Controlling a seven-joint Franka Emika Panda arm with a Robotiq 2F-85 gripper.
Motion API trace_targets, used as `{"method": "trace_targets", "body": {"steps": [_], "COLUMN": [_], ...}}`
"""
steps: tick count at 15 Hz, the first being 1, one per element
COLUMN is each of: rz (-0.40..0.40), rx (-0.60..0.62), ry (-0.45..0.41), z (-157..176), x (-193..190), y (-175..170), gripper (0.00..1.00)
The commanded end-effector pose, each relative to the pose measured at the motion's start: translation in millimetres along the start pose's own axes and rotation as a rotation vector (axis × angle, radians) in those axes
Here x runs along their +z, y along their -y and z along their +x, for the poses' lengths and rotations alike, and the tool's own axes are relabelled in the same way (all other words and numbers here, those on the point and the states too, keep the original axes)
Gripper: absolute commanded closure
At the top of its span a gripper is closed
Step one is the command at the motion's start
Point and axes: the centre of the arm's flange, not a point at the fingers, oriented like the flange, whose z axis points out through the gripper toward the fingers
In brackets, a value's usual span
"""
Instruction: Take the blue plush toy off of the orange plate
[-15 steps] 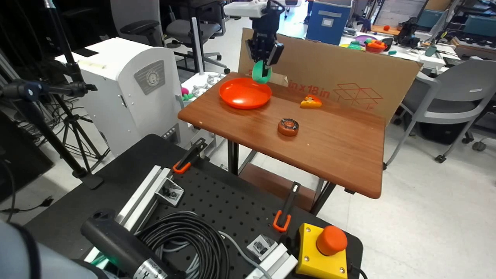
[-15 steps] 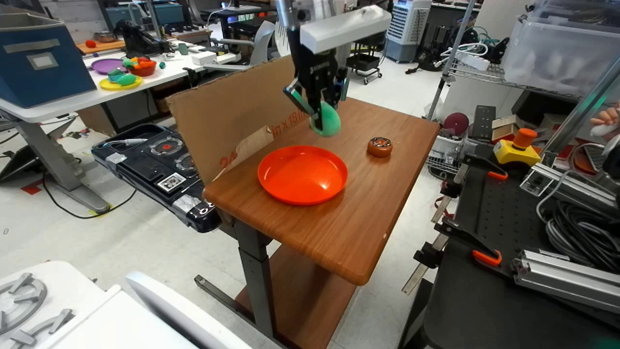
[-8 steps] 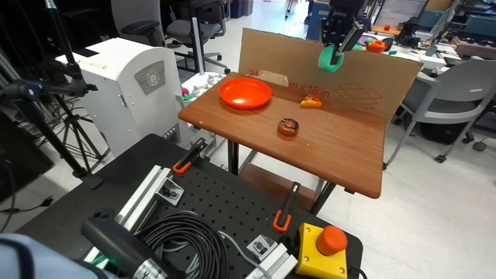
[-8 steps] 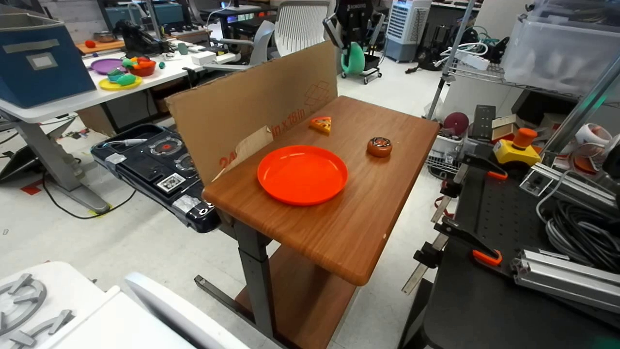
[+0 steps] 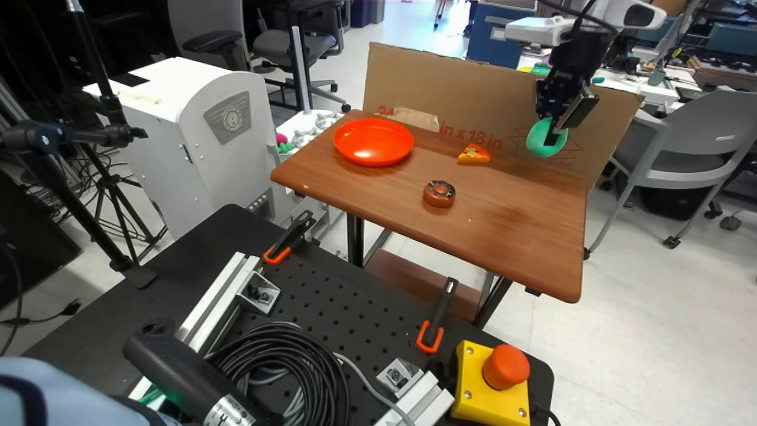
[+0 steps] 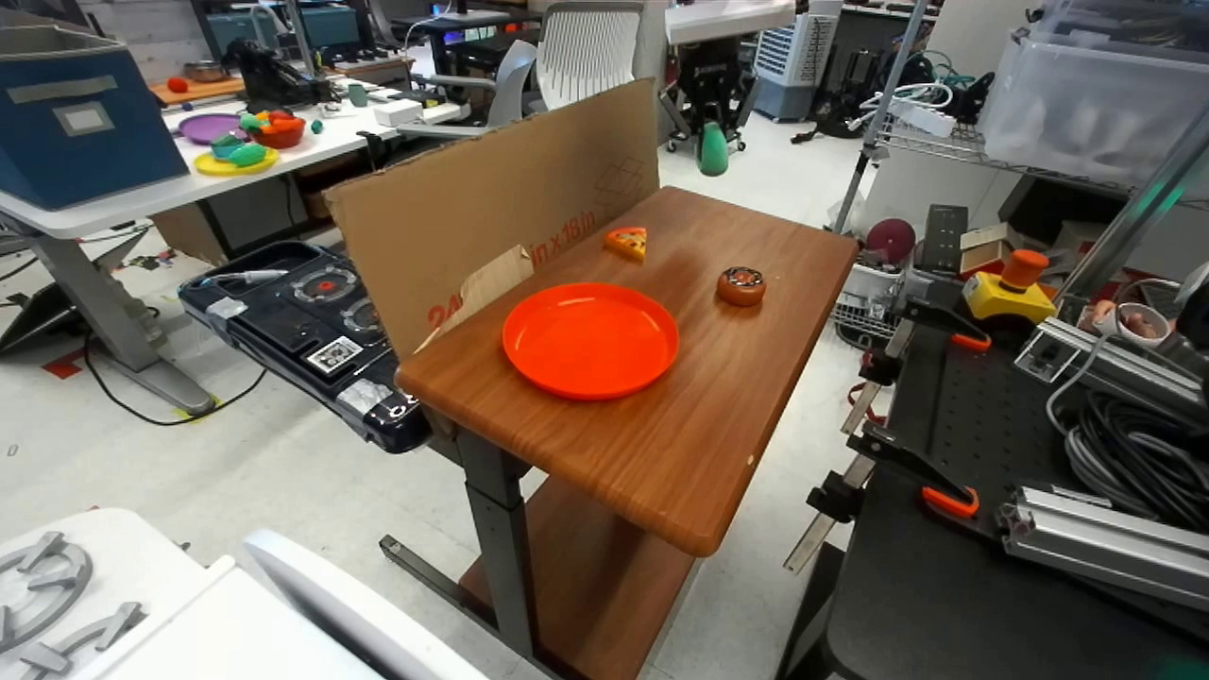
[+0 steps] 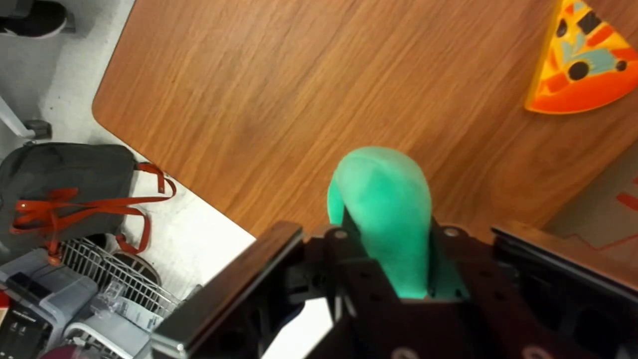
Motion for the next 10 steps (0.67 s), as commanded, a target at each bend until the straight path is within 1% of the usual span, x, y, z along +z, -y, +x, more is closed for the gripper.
{"method": "trace_targets", "body": {"steps": [1, 3, 6, 7, 8, 9, 10], "rz": [-0.061, -0.085, -0.110, -0.120, -0.130, -0.136, -0.147], "rx": [0.094, 0.130, 0.159, 0.167, 0.177, 0.181, 0.172], "ry": [-0.005, -0.012, -0.006, -0.001, 0.012, 0.023, 0.030], "z": [29.0, 36.6, 39.1, 38.6, 38.0, 35.9, 31.3], "x": [29.8, 47.4, 61.4, 65.0, 68.2, 69.6, 68.5], "y": [26.6, 29.2, 31.6, 32.0, 32.2, 31.9, 30.7], "gripper": [0.94, 0.94, 0.94, 0.51, 0.48, 0.42, 0.34]}}
